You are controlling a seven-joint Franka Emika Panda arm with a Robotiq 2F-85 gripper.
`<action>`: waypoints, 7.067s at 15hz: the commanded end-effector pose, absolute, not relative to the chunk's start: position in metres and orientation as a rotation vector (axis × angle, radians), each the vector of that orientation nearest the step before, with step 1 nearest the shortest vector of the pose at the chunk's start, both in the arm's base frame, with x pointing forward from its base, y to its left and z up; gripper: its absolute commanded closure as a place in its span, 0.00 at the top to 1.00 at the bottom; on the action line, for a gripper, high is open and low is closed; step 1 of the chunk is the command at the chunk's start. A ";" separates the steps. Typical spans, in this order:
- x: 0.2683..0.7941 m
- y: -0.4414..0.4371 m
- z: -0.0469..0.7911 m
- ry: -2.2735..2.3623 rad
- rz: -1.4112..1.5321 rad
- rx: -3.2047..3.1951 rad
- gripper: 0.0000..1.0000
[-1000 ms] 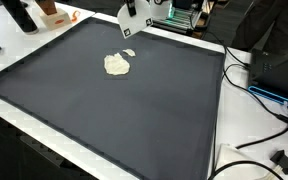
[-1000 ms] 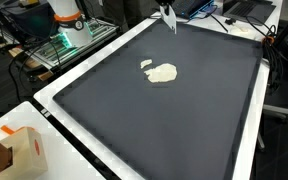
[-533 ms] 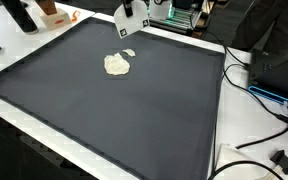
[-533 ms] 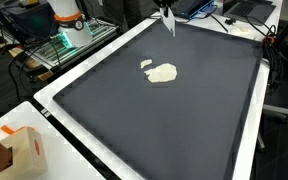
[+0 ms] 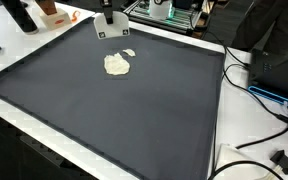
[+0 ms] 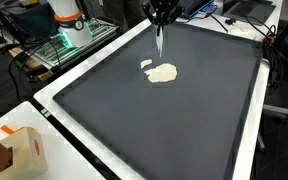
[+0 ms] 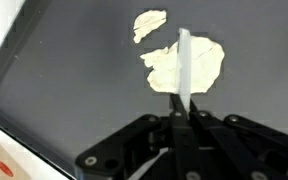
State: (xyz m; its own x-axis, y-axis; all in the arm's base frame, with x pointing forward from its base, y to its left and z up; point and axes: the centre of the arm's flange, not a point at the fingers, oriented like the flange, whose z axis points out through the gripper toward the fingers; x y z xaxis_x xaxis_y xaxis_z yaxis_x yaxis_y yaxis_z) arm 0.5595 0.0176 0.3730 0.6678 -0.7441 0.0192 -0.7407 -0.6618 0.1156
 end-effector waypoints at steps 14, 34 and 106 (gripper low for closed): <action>0.594 0.032 0.309 -1.243 -0.182 2.240 0.01; 0.601 0.070 0.265 -0.800 -0.198 2.202 0.01; 0.584 0.107 0.342 0.378 -0.008 2.922 0.01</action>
